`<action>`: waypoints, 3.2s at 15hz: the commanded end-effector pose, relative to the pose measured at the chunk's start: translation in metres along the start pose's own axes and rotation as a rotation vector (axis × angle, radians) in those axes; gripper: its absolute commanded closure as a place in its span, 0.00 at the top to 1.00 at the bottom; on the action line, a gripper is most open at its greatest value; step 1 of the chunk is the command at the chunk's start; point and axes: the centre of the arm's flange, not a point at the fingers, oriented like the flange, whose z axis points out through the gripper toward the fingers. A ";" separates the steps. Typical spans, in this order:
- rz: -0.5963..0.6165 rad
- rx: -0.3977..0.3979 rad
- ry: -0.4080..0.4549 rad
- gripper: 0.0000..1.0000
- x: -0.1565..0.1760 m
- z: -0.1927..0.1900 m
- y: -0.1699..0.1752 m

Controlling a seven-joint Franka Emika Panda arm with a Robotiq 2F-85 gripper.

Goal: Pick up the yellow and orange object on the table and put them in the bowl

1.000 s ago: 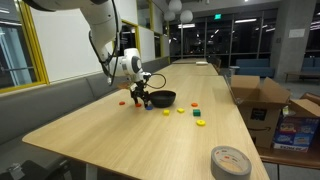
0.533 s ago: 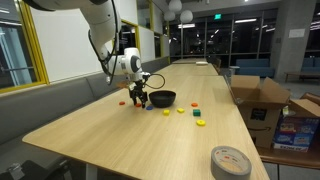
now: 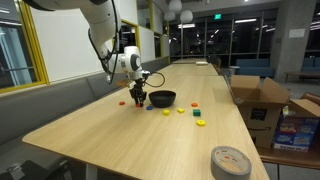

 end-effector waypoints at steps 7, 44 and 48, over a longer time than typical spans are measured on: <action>-0.001 0.028 0.024 0.25 -0.004 -0.051 0.000; 0.182 -0.109 0.246 0.67 0.059 -0.046 0.068; 0.187 -0.126 0.233 0.90 0.054 -0.038 0.072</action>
